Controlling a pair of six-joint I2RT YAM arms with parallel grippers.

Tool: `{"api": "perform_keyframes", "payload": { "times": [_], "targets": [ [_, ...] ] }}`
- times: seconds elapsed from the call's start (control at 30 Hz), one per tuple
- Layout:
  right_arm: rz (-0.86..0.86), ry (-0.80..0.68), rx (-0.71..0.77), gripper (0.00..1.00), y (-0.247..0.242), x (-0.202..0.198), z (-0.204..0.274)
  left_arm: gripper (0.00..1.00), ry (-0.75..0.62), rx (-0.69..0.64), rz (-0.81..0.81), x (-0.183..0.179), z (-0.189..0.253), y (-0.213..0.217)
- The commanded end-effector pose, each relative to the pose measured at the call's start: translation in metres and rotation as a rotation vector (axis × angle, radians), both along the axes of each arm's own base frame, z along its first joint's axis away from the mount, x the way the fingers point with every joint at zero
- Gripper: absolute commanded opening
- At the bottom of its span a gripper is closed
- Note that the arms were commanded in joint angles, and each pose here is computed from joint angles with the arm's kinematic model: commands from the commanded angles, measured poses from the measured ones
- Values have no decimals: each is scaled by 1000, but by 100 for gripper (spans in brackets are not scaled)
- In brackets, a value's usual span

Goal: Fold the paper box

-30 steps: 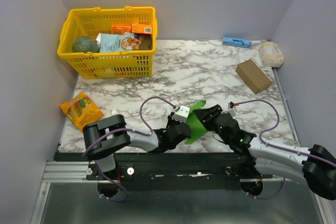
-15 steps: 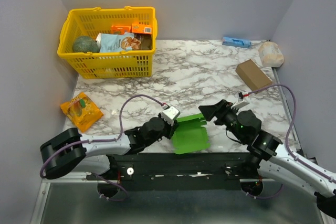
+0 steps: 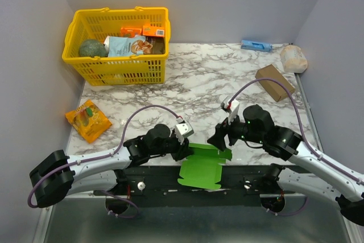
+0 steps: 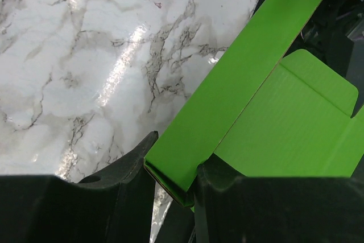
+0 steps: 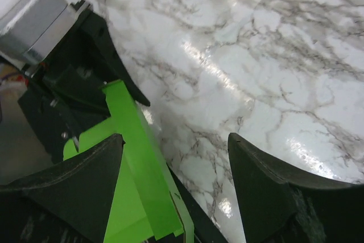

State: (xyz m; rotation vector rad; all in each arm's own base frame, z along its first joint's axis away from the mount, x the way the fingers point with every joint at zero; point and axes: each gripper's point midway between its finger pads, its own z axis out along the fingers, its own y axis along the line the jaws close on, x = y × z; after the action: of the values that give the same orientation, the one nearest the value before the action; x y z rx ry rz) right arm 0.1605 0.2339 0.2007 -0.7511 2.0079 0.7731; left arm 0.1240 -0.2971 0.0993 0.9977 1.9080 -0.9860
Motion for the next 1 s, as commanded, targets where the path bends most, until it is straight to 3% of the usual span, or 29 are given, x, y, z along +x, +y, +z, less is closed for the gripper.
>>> {"api": "perform_keyframes", "payload": {
  "times": [0.0, 0.43, 0.6, 0.83, 0.87, 0.9, 0.97],
  "targets": [
    [269, 75, -31, 82, 8, -45, -9, 0, 20, -13, -64, -10, 10, -3],
    [354, 201, -107, 79, 22, -56, -40, 0, 17, -11, -78, -11, 12, -5],
    [356, 217, -121, 56, 24, -55, -45, 0, 4, -2, -53, -6, 12, -3],
    [310, 202, -145, 36, 24, -47, -51, 0, -15, 19, 32, 8, 13, 2],
    [280, 183, -156, 35, 22, -41, -52, 2, -15, 20, 46, 10, 13, 2],
    [267, 169, -158, 33, 21, -39, -52, 12, -15, 27, 68, 13, 12, 3],
    [227, 139, -177, 29, 17, -31, -54, 21, -24, 36, 117, 21, 11, 6]
  ]
}}
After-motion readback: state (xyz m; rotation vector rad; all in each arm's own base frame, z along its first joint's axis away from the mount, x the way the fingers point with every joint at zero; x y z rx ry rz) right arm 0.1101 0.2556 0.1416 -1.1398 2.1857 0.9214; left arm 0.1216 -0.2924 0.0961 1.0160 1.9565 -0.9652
